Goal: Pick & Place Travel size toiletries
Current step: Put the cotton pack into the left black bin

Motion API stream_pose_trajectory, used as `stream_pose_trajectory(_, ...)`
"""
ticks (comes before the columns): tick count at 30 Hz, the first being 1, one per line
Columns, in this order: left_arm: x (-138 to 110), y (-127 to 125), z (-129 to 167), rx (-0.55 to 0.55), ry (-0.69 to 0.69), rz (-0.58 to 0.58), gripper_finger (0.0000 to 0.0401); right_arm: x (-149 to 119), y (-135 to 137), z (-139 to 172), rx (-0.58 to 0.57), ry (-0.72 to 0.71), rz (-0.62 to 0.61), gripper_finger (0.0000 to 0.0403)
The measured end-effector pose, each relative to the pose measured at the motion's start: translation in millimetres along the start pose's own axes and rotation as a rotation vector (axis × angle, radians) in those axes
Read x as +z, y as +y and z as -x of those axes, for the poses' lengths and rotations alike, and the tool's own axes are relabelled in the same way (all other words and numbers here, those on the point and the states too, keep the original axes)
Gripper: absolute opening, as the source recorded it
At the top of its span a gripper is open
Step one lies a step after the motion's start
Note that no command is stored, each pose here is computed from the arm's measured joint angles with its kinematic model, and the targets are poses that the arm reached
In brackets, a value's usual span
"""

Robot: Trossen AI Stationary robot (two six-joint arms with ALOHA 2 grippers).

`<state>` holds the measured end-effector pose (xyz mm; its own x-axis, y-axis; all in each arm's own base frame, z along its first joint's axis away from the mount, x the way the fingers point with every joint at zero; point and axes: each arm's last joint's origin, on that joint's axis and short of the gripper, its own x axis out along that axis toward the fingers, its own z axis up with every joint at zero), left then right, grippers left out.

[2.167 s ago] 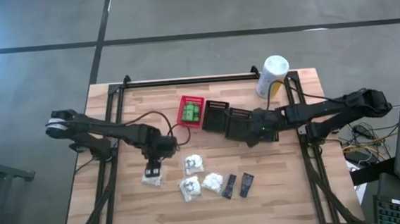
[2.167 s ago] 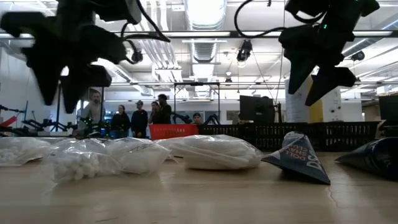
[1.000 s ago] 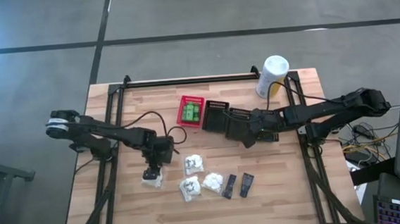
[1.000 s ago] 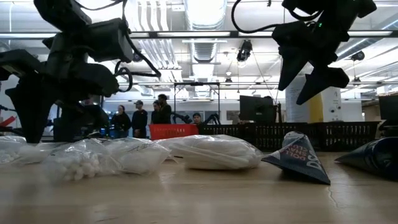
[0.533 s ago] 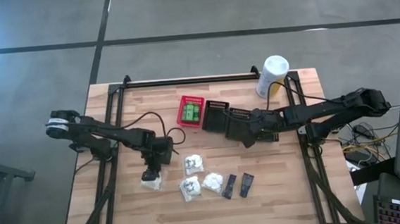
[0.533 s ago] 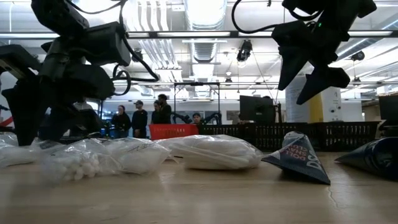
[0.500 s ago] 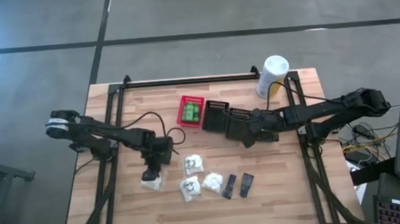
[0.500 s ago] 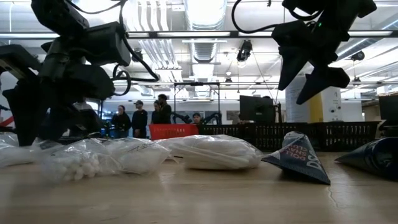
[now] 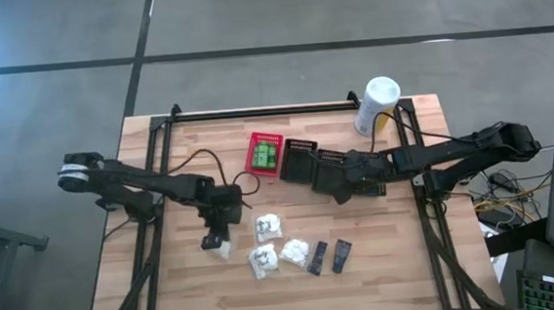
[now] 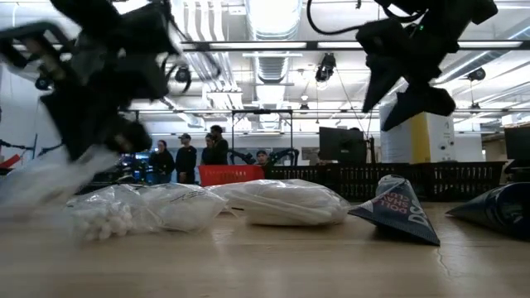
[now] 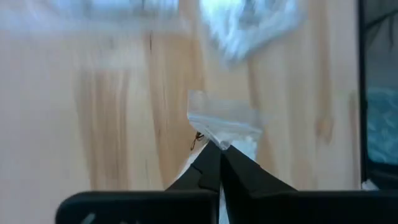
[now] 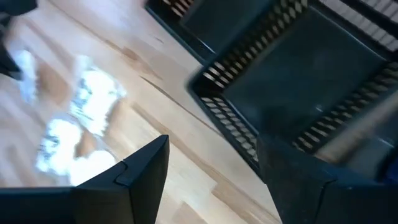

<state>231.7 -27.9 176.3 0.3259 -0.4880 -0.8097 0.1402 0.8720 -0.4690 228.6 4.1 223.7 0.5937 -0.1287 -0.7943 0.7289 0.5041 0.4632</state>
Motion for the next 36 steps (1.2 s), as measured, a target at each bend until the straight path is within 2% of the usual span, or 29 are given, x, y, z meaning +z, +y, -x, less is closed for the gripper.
stream_pose_trajectory(6,19.7,-15.9,42.2,0.123,-0.218,-0.027,0.0003,6.9,12.3,1.0,0.126,-0.072,0.036,0.0226)
stream_pose_trajectory(9,24.7,-17.6,64.7,0.224,-0.382,0.029,0.0003,10.3,18.9,2.5,0.190,-0.117,0.085,0.0227)
stream_pose_trajectory(11,29.5,-17.4,81.4,0.260,-0.555,0.094,0.0003,11.9,23.1,3.8,0.228,-0.147,0.137,0.0231)
stream_pose_trajectory(16,39.5,-13.9,117.1,0.247,-0.999,0.159,0.0003,16.2,33.1,7.8,0.315,-0.224,0.231,0.0248)
stream_pose_trajectory(21,40.3,1.1,127.1,0.229,-1.263,0.181,0.0003,24.6,44.9,16.9,0.385,-0.312,0.287,0.0263)
stream_pose_trajectory(23,40.9,7.4,125.2,0.217,-1.327,0.193,0.0003,28.6,50.6,21.8,0.420,-0.353,0.310,0.0269)
stream_pose_trajectory(26,44.0,14.6,117.6,0.216,-1.351,0.217,0.0003,34.6,58.5,30.0,0.452,-0.415,0.353,0.0275)
stream_pose_trajectory(32,61.4,23.1,108.9,0.164,-1.442,0.206,0.0003,42.0,62.2,36.7,0.407,-0.495,0.375,0.0285)
stream_pose_trajectory(36,77.6,29.8,102.5,0.157,-1.442,0.215,0.0002,44.6,58.9,34.9,0.380,-0.505,0.368,0.0290)
